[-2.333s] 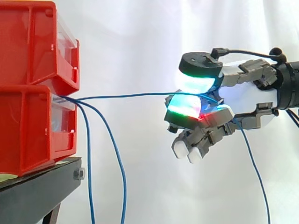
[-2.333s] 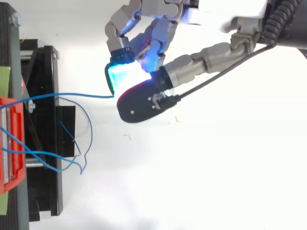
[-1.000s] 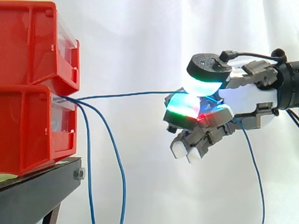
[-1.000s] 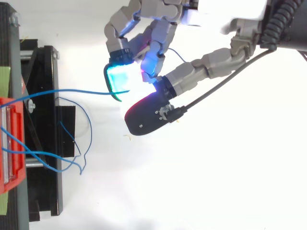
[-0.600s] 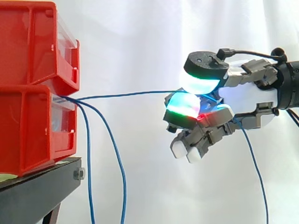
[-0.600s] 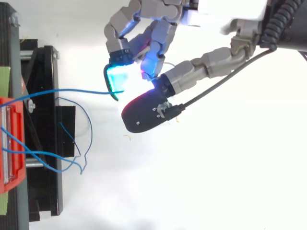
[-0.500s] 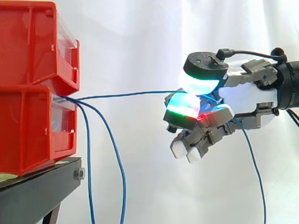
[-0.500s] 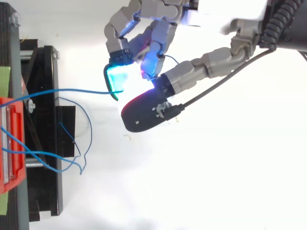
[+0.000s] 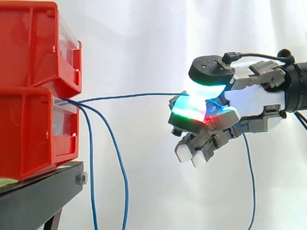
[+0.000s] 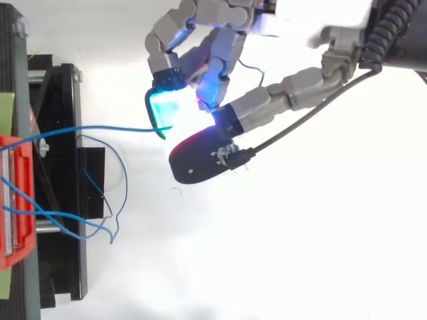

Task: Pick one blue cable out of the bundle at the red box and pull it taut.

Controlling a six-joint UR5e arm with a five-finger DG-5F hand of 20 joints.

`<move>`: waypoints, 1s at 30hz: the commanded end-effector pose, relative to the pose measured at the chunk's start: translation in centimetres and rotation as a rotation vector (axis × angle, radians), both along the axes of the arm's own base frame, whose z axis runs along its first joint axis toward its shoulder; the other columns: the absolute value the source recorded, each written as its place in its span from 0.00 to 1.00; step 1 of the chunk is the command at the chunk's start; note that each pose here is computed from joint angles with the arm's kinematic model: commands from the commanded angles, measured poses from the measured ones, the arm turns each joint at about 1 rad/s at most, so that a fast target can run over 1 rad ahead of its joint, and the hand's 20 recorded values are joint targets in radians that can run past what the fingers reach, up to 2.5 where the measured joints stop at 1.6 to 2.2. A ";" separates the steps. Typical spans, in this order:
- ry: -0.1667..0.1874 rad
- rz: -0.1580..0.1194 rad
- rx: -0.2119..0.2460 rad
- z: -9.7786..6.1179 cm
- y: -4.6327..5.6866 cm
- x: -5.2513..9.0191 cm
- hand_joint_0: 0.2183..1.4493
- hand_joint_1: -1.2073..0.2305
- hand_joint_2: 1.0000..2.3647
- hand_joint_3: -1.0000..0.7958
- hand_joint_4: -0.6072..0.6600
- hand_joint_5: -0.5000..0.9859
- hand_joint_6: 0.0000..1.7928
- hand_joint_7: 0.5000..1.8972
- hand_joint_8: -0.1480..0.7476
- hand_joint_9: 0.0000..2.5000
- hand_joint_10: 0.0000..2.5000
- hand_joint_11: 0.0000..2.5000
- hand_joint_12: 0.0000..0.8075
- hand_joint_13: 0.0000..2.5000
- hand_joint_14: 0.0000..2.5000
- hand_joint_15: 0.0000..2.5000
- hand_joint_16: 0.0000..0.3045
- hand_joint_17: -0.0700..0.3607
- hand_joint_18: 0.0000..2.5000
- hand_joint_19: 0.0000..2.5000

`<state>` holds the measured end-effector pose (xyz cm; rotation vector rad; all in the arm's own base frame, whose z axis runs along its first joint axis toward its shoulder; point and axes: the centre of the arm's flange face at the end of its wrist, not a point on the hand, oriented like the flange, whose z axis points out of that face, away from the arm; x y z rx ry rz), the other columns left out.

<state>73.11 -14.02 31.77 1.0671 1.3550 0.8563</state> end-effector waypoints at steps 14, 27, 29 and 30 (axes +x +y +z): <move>0.008 0.002 -0.006 -0.2 0.1 0.0 0.25 0.31 0.00 0.28 0.62 0.26 0.50 0.47 0.58 0.50 0.01 0.53 0.50 0.29 0.01 0.17 0.18 0.45 0.26 0.17; 0.007 0.002 -0.011 0.0 0.1 0.0 0.30 0.35 0.01 0.41 0.61 0.27 0.49 0.50 0.59 0.52 0.01 0.53 0.51 0.29 0.01 0.17 0.19 0.46 0.27 0.18; 0.009 0.002 -0.011 -0.2 0.1 0.0 0.30 0.34 0.01 0.43 0.62 0.27 0.49 0.51 0.60 0.52 0.01 0.53 0.52 0.30 0.01 0.17 0.19 0.47 0.28 0.17; 0.009 0.002 -0.011 -0.2 0.1 0.0 0.30 0.34 0.01 0.45 0.62 0.27 0.49 0.51 0.62 0.52 0.00 0.53 0.53 0.30 0.01 0.17 0.20 0.48 0.28 0.17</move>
